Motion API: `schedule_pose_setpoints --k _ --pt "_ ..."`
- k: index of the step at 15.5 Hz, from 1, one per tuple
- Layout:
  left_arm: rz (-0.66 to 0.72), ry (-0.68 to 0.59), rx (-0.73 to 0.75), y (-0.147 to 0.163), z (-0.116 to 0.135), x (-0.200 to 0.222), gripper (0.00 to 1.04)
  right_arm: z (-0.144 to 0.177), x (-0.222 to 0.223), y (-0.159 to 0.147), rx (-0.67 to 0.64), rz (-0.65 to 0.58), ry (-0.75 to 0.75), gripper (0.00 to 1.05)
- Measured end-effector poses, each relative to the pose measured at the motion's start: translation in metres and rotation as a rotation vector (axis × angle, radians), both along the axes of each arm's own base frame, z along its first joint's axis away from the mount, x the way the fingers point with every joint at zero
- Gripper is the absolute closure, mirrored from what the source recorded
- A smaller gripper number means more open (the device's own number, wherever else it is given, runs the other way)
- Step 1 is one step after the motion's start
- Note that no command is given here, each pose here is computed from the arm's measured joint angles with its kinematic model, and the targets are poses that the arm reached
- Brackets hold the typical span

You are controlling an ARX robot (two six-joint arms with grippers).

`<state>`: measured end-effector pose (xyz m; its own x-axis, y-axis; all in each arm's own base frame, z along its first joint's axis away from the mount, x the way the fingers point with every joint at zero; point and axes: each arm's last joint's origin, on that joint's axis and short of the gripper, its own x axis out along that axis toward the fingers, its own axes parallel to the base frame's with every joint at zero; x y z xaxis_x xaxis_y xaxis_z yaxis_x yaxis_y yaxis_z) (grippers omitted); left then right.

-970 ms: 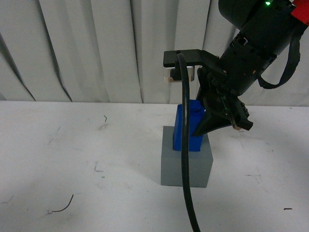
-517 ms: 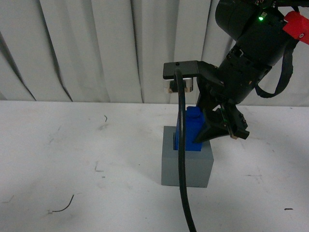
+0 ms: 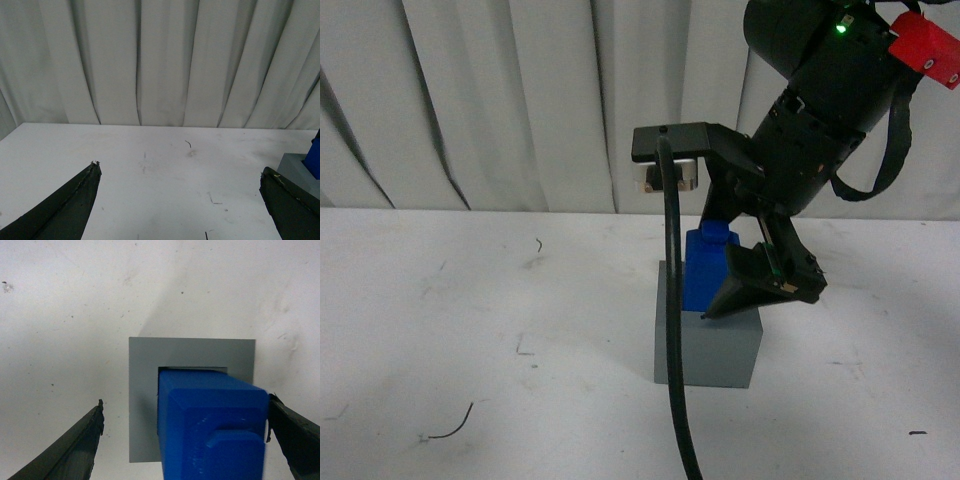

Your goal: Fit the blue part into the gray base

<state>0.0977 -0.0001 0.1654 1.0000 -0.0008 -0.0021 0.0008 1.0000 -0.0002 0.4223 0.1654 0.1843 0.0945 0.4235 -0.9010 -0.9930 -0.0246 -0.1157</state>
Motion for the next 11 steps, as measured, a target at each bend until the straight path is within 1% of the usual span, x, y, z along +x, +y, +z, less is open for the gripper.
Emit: schedule_pose_setpoints --k 1,4,7,8,9,11 --pt "0.000 0.000 0.000 0.000 0.000 0.000 0.07 0.007 -0.001 0.002 0.009 0.004 -0.020 0.06" --pt "0.000 0.000 0.000 0.000 0.000 0.000 0.07 0.045 -0.001 0.002 0.111 0.013 -0.196 0.06" --pt "0.000 0.000 0.000 0.000 0.000 0.000 0.07 0.080 -0.013 -0.010 0.331 -0.019 -0.424 0.06" --pt "0.000 0.000 0.000 0.000 0.000 0.000 0.07 0.091 -0.016 -0.020 0.415 -0.064 -0.506 0.06" --pt "0.000 0.000 0.000 0.000 0.000 0.000 0.07 0.102 -0.021 -0.037 0.502 -0.132 -0.608 0.06" --pt "0.000 0.000 0.000 0.000 0.000 0.000 0.07 0.114 -0.044 -0.076 0.648 -0.249 -0.763 0.06"
